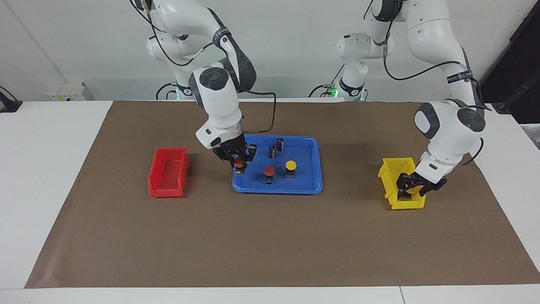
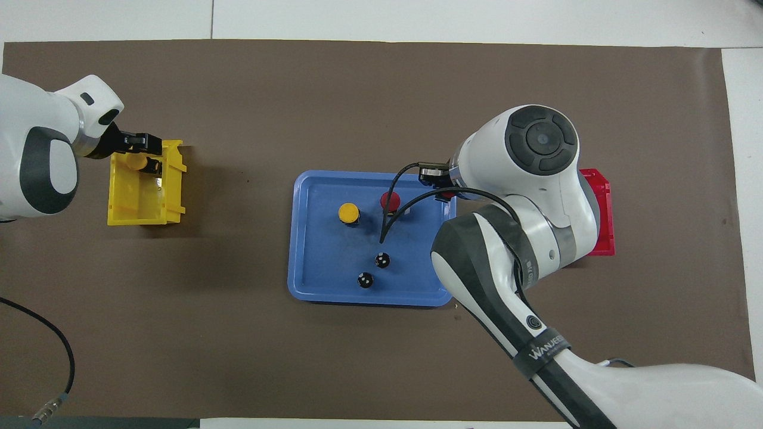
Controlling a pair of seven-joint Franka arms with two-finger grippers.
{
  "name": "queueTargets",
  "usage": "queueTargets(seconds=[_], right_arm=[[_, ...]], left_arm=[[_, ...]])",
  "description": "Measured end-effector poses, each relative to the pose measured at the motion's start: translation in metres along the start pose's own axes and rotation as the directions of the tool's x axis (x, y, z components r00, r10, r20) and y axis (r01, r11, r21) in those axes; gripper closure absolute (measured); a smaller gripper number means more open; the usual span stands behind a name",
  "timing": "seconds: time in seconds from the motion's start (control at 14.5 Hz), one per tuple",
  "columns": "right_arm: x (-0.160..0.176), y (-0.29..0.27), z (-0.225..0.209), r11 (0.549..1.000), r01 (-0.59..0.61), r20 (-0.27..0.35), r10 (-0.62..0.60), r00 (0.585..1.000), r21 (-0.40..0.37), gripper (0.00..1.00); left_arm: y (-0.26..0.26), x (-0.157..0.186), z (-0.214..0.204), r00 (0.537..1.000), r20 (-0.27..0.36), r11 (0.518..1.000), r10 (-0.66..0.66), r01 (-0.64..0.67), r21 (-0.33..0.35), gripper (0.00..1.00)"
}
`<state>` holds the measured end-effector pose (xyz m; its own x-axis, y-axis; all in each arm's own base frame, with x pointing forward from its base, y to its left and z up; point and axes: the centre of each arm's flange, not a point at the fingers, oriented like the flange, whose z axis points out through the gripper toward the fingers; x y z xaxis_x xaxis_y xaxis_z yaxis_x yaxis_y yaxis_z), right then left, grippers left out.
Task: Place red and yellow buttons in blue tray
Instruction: 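Place the second red button in the tray while the left gripper grasps a yellow button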
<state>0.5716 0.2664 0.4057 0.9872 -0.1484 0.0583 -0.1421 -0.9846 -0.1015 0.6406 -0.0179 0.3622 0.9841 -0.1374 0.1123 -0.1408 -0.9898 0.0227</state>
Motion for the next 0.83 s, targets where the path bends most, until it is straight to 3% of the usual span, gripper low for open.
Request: queueTargets(seconds=[0.34, 0.48, 0.55, 0.69, 0.83], right_arm=[[-0.019, -0.008, 0.043, 1.000, 0.027, 0.034, -0.026, 0.999, -0.015, 0.59], [-0.024, -0.010, 0.050, 0.999, 0.034, 0.024, -0.034, 0.999, -0.009, 0.59], [-0.027, -0.009, 0.053, 0.999, 0.035, 0.020, -0.035, 0.999, -0.007, 0.59], [-0.031, -0.007, 0.059, 0.999, 0.036, 0.015, -0.036, 0.999, -0.005, 0.59], [-0.035, -0.009, 0.062, 0.999, 0.044, 0.014, -0.044, 0.999, -0.003, 0.57]], left_arm=[[-0.001, -0.007, 0.009, 1.000, 0.024, 1.000, -0.004, 0.004, -0.002, 0.28], [-0.005, -0.007, 0.007, 1.000, 0.026, 1.000, -0.009, 0.009, -0.001, 0.54], [-0.007, -0.007, 0.006, 1.000, 0.025, 1.000, -0.013, 0.013, 0.000, 0.59], [-0.013, -0.004, -0.005, 0.999, 0.034, 1.000, -0.022, 0.022, -0.001, 0.59], [-0.015, 0.007, -0.045, 0.996, 0.084, 1.000, -0.022, 0.023, -0.014, 0.59]])
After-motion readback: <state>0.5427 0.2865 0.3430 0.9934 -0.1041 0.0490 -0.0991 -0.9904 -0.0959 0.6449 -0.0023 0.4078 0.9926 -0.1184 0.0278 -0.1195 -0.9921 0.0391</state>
